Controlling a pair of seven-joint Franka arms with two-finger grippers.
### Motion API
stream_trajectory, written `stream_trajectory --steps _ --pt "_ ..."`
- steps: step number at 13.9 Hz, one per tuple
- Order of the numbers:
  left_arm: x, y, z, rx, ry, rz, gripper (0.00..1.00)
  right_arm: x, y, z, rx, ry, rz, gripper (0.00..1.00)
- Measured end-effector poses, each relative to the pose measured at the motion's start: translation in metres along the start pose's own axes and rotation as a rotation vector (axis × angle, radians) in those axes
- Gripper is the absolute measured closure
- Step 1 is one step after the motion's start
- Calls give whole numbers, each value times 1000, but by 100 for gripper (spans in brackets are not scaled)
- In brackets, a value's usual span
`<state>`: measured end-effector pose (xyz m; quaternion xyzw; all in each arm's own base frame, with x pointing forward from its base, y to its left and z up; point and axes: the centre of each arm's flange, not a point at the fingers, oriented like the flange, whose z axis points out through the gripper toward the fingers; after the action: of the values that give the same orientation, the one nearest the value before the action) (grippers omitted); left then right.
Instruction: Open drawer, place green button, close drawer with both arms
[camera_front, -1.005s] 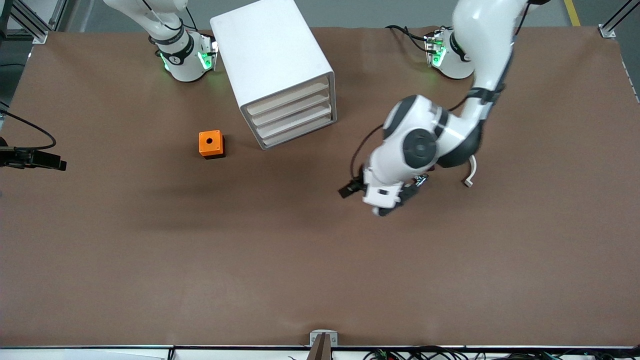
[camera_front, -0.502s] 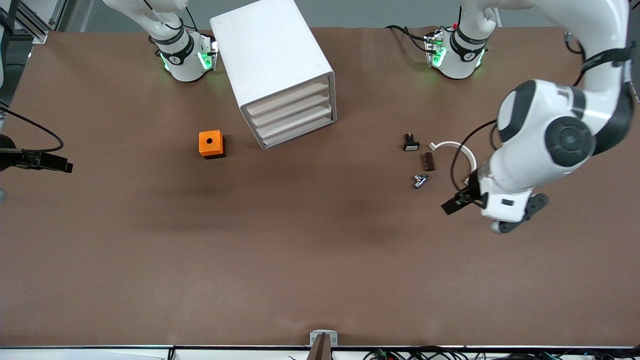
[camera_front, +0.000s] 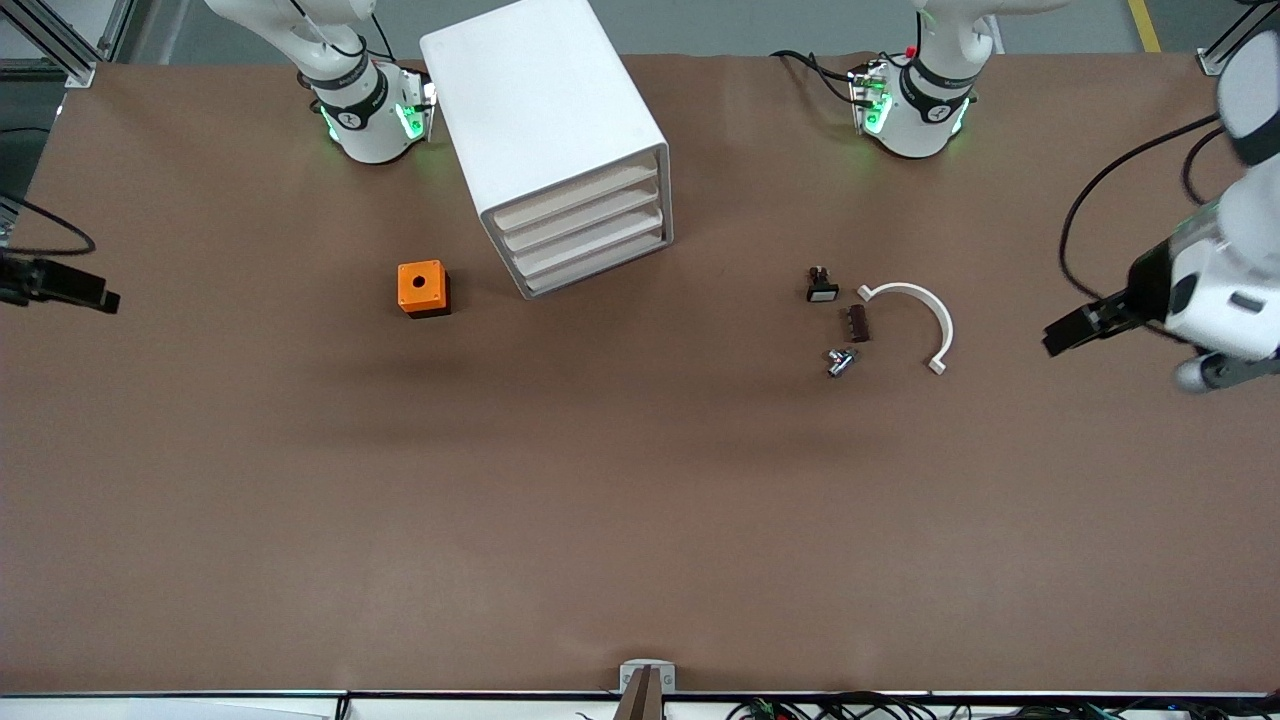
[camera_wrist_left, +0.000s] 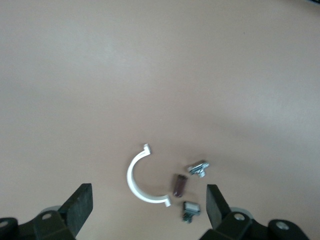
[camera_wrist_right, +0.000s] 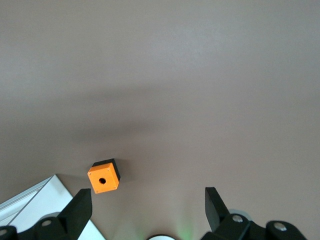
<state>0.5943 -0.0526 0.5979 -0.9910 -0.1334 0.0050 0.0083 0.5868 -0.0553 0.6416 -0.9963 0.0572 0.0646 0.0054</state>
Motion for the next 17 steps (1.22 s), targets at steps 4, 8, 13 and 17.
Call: stream_trajectory --steps 4,8,13,17 --pt "-26 -25 -41 6 17 84 0 -34 18 -17 32 29 29 0" --pt "-61 -32 -62 15 36 136 0 -50 1 -11 36 77 -4 0" --pt "-106 -44 -74 20 49 188 0 -61 -1 -3 23 129 -37 0" --pt "-115 -42 -72 23 46 196 0 -62 -1 -3 21 130 -44 0"
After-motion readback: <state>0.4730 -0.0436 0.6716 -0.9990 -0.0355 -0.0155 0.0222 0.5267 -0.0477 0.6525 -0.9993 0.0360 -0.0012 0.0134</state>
